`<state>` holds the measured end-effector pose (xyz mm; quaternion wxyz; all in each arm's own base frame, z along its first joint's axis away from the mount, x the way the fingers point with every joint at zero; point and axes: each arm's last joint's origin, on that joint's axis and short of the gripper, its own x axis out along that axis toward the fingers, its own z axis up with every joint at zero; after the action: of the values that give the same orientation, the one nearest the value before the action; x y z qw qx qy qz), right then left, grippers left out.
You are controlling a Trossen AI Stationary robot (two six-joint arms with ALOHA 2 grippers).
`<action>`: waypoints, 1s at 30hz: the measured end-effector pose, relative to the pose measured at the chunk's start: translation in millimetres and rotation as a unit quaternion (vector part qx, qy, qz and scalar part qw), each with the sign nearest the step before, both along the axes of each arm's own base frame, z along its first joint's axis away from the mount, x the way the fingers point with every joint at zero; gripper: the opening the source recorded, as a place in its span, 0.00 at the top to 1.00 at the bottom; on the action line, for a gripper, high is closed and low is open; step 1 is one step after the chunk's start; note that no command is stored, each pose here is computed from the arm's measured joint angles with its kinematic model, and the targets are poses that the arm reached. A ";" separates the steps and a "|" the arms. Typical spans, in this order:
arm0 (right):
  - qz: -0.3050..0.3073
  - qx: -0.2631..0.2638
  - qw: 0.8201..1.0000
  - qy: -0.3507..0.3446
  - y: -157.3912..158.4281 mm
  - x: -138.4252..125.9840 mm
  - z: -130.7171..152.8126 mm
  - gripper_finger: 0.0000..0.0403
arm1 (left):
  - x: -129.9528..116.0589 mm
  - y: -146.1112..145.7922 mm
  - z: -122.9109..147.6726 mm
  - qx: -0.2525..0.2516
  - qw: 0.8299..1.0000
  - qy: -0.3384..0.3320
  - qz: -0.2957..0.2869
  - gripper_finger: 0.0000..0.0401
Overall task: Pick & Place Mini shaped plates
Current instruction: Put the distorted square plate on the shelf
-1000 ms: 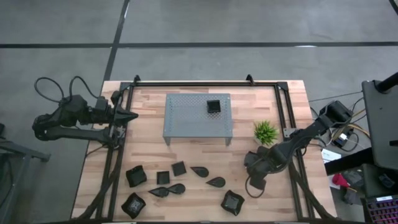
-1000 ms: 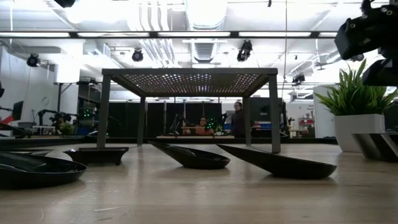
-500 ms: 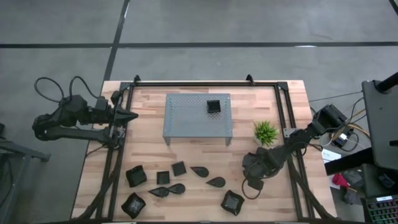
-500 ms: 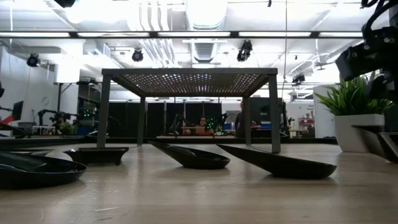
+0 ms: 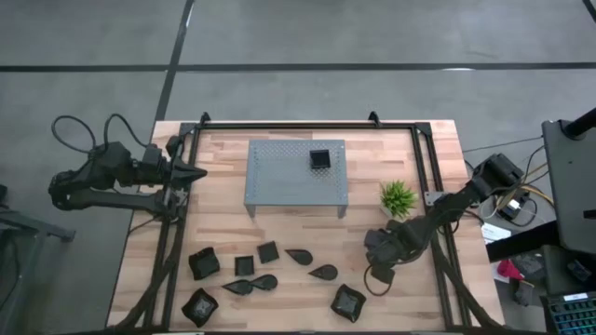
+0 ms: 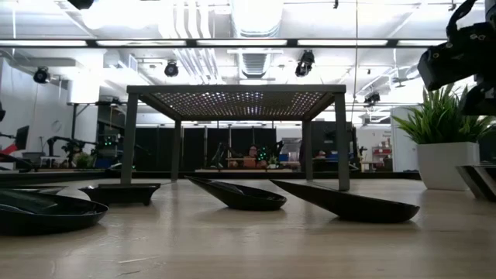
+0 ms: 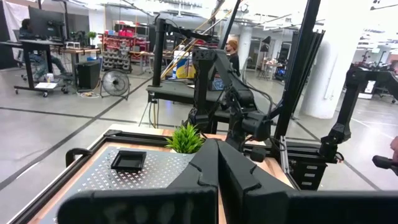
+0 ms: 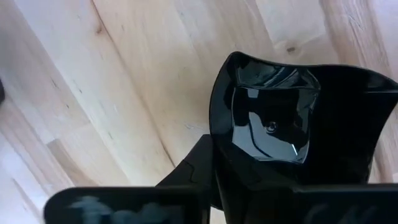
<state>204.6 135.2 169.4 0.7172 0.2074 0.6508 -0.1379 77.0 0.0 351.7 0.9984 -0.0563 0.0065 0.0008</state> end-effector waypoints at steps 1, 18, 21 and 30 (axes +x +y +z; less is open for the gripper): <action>-0.004 0.002 1.000 -0.001 -0.1 -0.2 0.9 0.98 | 0.1 0.0 -0.1 0.000 1.000 0.000 0.000 1.00; 0.030 -0.033 0.991 -0.126 13.9 32.9 93.2 0.98 | 0.1 0.0 -0.1 0.000 1.000 0.000 0.000 1.00; 0.053 -0.049 0.981 -0.179 16.6 40.3 119.5 0.98 | 0.1 0.0 -0.1 0.000 1.000 0.000 0.000 1.00; 0.116 -0.222 0.915 -0.316 2.5 58.1 188.9 0.98 | 0.1 0.0 -0.1 0.000 1.000 0.000 0.000 1.00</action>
<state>262.7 137.7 358.3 0.9240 -0.0007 0.3624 -0.1219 77.0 0.0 351.6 0.9984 -0.0563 0.0067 0.0008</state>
